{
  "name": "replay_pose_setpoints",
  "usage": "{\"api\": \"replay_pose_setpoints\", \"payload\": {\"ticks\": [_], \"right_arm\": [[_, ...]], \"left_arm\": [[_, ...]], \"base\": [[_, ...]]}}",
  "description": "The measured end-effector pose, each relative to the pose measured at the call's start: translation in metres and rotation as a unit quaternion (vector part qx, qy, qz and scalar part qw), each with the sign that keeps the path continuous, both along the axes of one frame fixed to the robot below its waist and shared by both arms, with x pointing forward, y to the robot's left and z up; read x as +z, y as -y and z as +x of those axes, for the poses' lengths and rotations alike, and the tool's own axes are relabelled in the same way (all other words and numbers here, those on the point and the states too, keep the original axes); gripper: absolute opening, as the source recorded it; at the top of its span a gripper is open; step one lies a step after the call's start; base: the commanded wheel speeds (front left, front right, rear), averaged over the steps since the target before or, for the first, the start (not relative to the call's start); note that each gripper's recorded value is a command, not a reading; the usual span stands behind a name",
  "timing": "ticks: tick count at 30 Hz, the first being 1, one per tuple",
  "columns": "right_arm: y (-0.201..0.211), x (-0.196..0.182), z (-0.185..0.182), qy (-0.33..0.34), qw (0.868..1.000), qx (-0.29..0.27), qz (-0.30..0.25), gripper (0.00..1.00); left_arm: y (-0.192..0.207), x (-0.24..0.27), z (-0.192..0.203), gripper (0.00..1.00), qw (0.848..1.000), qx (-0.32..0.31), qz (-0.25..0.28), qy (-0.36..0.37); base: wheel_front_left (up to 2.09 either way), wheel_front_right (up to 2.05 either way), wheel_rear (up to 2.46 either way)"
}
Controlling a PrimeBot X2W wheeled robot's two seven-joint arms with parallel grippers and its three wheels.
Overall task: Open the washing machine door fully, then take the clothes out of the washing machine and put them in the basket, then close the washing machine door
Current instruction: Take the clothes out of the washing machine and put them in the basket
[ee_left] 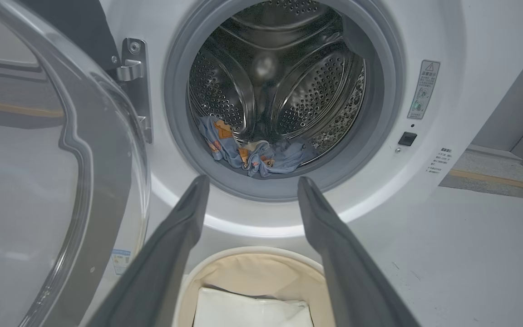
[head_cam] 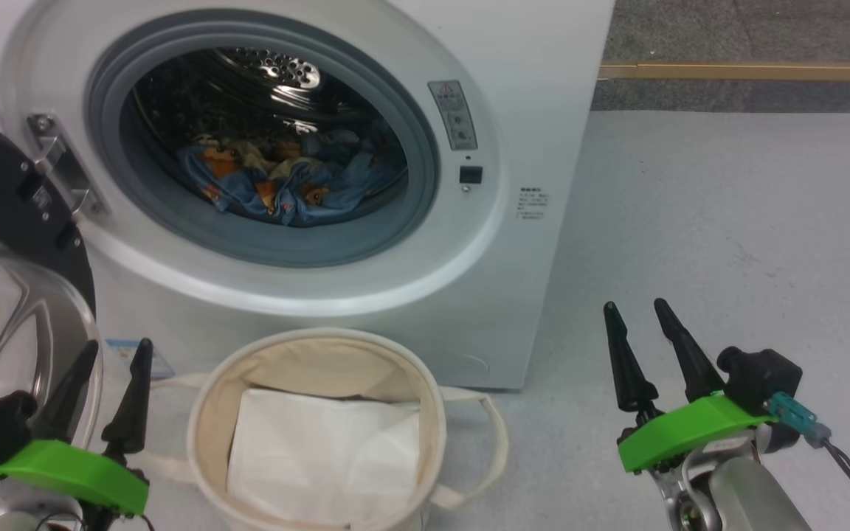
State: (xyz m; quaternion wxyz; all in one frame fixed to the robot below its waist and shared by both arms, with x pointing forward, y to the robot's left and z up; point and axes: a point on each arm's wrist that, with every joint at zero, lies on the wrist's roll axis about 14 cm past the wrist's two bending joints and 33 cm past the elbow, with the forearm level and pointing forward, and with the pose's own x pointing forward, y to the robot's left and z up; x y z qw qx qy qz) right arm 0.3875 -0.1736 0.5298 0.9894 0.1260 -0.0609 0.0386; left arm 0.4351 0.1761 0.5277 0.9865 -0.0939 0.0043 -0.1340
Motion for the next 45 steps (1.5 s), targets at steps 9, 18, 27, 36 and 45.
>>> {"api": "replay_pose_setpoints", "payload": {"ticks": [9,18,27,36,45], "right_arm": [[-0.001,-0.001,0.001,-0.002,1.0,0.001,0.0,1.0],[0.0,-0.002,0.001,-0.003,1.0,0.0,0.0,1.0],[-0.001,-0.005,0.002,-0.008,1.0,0.002,0.0,1.0],[-0.002,-0.014,0.01,-0.019,1.0,0.003,-0.002,1.0],[0.005,-0.016,0.037,-0.017,1.0,-0.002,-0.009,1.0]], "left_arm": [[0.002,0.003,0.003,1.0,1.0,0.01,-0.007,0.009],[0.006,-0.003,0.003,1.0,1.0,0.011,-0.003,0.005],[0.031,-0.021,0.01,1.0,0.998,-0.018,0.049,-0.023],[0.063,-0.037,0.049,1.0,0.985,-0.036,0.163,-0.046],[0.083,-0.036,0.126,1.0,0.965,-0.026,0.257,-0.047]], "base": [[0.71,-0.71,0.0],[0.0,0.0,0.0],[0.0,0.0,0.0],[0.0,0.0,0.0],[0.0,0.0,0.0]]}}
